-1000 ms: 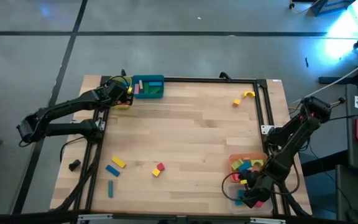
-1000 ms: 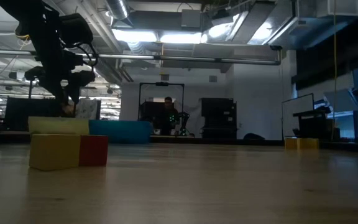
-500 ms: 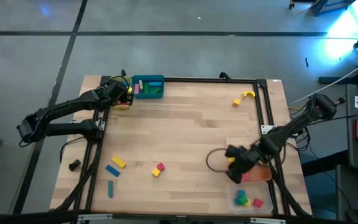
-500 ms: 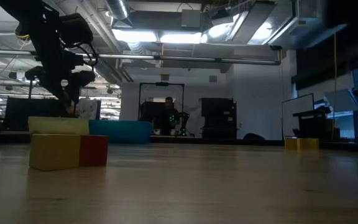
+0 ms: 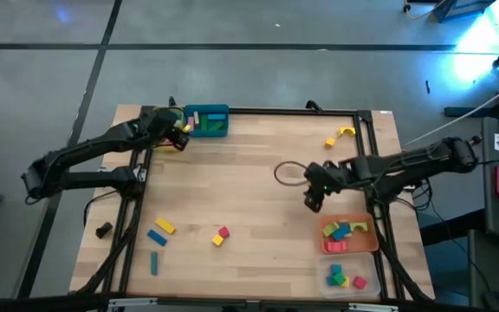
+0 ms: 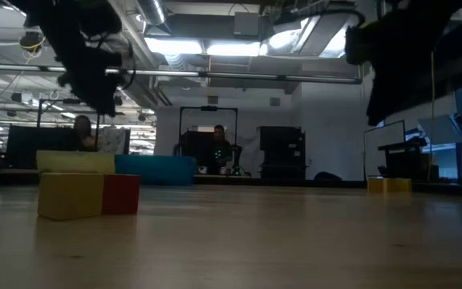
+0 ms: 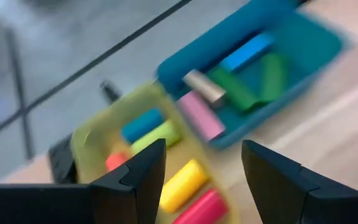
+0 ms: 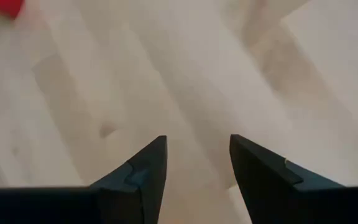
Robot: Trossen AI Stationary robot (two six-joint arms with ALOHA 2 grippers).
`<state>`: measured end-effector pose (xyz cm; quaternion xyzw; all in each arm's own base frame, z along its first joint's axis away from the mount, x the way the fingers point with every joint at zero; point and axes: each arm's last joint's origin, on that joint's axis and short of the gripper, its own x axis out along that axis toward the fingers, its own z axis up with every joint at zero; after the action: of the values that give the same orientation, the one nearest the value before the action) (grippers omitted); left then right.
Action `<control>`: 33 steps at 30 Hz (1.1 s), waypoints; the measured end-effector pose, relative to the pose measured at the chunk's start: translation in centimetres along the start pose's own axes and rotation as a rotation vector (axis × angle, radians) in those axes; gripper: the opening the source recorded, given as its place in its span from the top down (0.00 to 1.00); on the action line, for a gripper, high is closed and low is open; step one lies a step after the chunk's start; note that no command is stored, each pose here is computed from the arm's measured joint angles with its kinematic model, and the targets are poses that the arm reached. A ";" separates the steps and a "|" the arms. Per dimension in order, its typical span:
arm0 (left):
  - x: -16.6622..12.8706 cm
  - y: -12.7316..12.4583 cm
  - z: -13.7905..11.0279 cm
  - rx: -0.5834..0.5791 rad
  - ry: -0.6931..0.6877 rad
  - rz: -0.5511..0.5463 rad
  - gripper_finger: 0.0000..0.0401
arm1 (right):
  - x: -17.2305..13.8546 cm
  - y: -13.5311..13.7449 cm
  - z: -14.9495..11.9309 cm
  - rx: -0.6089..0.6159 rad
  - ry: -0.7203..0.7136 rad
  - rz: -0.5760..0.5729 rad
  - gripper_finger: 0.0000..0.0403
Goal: Sort blocks by size
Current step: Put the yellow rectangular block into the blue bin
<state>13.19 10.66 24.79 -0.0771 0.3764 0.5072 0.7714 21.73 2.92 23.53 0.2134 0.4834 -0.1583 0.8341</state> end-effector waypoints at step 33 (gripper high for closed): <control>-9.5 -9.1 -9.0 0.471 0.734 -0.861 0.60 | 0.3 -4.9 2.9 0.021 -0.060 -0.156 0.57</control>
<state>14.40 -5.02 22.33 -0.2193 0.6547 -0.0066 0.7233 21.76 -2.80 23.55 0.1791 0.4716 -0.2342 0.8311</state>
